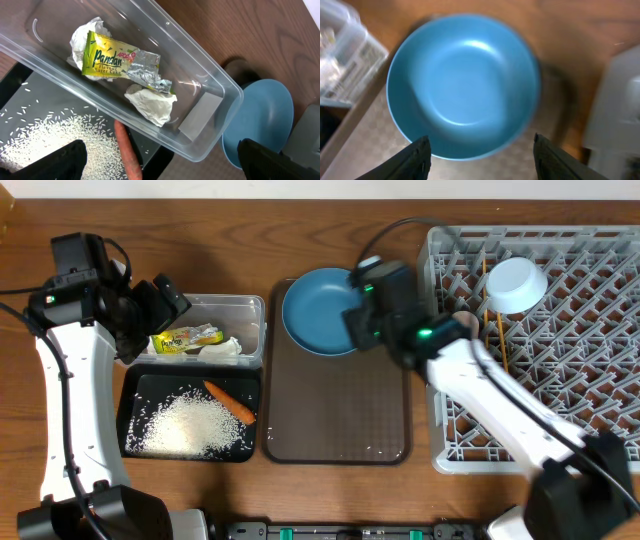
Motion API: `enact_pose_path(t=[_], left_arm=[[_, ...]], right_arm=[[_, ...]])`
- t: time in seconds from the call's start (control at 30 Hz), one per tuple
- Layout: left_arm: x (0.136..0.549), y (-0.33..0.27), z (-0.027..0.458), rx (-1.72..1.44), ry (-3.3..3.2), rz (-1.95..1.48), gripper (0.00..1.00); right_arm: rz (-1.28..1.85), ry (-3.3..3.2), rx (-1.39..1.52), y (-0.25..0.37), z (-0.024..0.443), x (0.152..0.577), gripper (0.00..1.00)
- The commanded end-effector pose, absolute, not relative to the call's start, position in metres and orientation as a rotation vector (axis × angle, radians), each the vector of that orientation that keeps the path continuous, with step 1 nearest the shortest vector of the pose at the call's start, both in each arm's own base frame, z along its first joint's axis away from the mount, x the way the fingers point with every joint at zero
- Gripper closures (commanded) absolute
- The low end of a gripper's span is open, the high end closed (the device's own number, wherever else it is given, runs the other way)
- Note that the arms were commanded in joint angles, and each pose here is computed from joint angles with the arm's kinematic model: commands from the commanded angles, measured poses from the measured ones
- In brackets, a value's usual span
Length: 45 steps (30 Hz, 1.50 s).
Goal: Sort waste into correct bins and load items into the dishwasher rack
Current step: 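Grasp the rim of the blue plate with the right gripper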
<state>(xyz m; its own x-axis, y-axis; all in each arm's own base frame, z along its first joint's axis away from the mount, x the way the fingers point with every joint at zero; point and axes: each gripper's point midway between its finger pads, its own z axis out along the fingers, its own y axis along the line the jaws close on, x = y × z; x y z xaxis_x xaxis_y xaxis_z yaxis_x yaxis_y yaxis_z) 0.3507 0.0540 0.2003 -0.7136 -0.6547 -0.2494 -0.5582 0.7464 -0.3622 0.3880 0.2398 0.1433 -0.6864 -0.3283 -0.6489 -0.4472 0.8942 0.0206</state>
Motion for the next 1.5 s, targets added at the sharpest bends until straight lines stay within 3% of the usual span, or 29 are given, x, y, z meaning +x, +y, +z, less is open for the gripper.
enact_pose_path(t=[0.0, 0.17, 0.33, 0.57, 0.73, 0.8, 0.9, 1.13, 1.3, 1.47], left_arm=[[0.349, 0.056, 0.2, -0.923, 2.588, -0.357, 0.02], [0.349, 0.056, 0.2, -0.923, 2.588, -0.357, 0.02], [0.349, 0.056, 0.2, -0.923, 2.588, -0.357, 0.02], [0.349, 0.056, 0.2, -0.923, 2.588, -0.357, 0.02], [0.349, 0.056, 0.2, -0.923, 2.588, -0.357, 0.02], [0.349, 0.056, 0.2, -0.923, 2.588, -0.357, 0.02], [0.349, 0.056, 0.2, -0.923, 2.588, -0.357, 0.02], [0.349, 0.056, 0.2, -0.923, 2.588, -0.357, 0.02], [0.349, 0.056, 0.2, -0.923, 2.588, -0.357, 0.02], [0.349, 0.056, 0.2, -0.923, 2.588, -0.357, 0.02]], right_arm=[[0.155, 2.412, -0.667, 0.257, 0.106, 0.386, 0.32], [0.305, 2.372, -0.877, 0.306, 0.072, 0.373, 0.33], [0.335, 2.334, -0.92, 0.328, 0.067, 0.366, 0.33], [0.324, 2.306, -1.011, 0.341, 0.059, 0.355, 0.37], [0.28, 2.364, -1.039, 0.337, 0.022, 0.354, 0.36], [0.273, 2.382, -1.046, 0.336, 0.013, 0.353, 0.41], [0.275, 2.38, -1.045, 0.336, 0.013, 0.353, 0.5], [0.304, 2.322, -1.006, 0.34, 0.046, 0.357, 0.5], [0.309, 2.31, -1.001, 0.339, 0.06, 0.356, 0.74], [0.286, 2.402, -1.044, 0.326, 0.046, 0.339, 0.84]])
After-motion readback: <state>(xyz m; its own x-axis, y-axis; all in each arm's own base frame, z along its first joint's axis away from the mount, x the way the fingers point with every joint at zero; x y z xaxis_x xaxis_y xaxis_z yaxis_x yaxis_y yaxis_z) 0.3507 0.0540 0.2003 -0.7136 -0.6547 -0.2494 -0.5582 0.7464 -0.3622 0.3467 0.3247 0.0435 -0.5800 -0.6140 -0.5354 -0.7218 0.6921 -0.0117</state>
